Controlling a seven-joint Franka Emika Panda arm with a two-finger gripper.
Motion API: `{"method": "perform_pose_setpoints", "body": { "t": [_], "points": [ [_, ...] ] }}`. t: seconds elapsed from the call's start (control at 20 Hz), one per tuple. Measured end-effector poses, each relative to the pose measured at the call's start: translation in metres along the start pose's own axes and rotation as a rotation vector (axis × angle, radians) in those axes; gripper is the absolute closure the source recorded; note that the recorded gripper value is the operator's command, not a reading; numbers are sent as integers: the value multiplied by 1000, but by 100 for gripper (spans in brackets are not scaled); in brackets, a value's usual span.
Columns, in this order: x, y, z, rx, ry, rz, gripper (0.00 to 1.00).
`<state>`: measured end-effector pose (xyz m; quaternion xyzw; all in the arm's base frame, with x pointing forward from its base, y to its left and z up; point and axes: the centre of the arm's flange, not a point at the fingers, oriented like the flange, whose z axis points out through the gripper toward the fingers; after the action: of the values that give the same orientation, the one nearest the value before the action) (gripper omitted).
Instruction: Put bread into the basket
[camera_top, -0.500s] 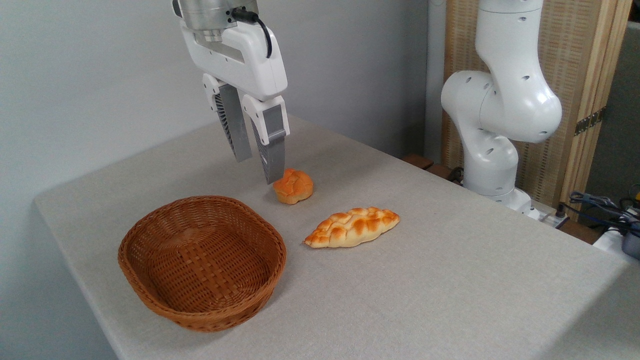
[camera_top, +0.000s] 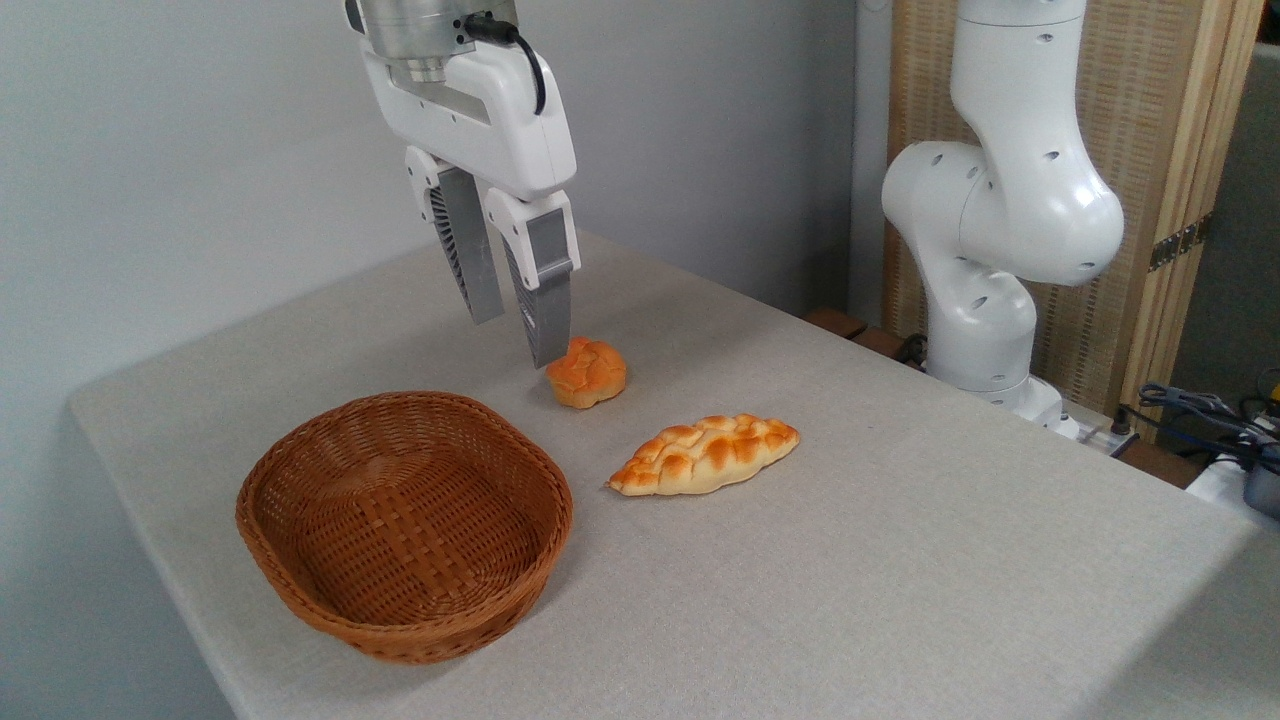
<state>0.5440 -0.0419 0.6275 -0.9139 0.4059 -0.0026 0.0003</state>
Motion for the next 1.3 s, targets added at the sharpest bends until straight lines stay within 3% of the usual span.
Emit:
{"method": "perform_pose_setpoints", "body": {
  "t": [0.4,0.65,0.75,0.95,1.3],
  "points": [
    [-37,37,12,-26,-33,54,0],
    [-73,71,60,-79,-88,104,0],
    [-82,79,82,-74,-84,118,0],
    [-88,84,115,-58,-67,160,0],
    [-97,94,164,-107,-108,212,0]
  ]
}}
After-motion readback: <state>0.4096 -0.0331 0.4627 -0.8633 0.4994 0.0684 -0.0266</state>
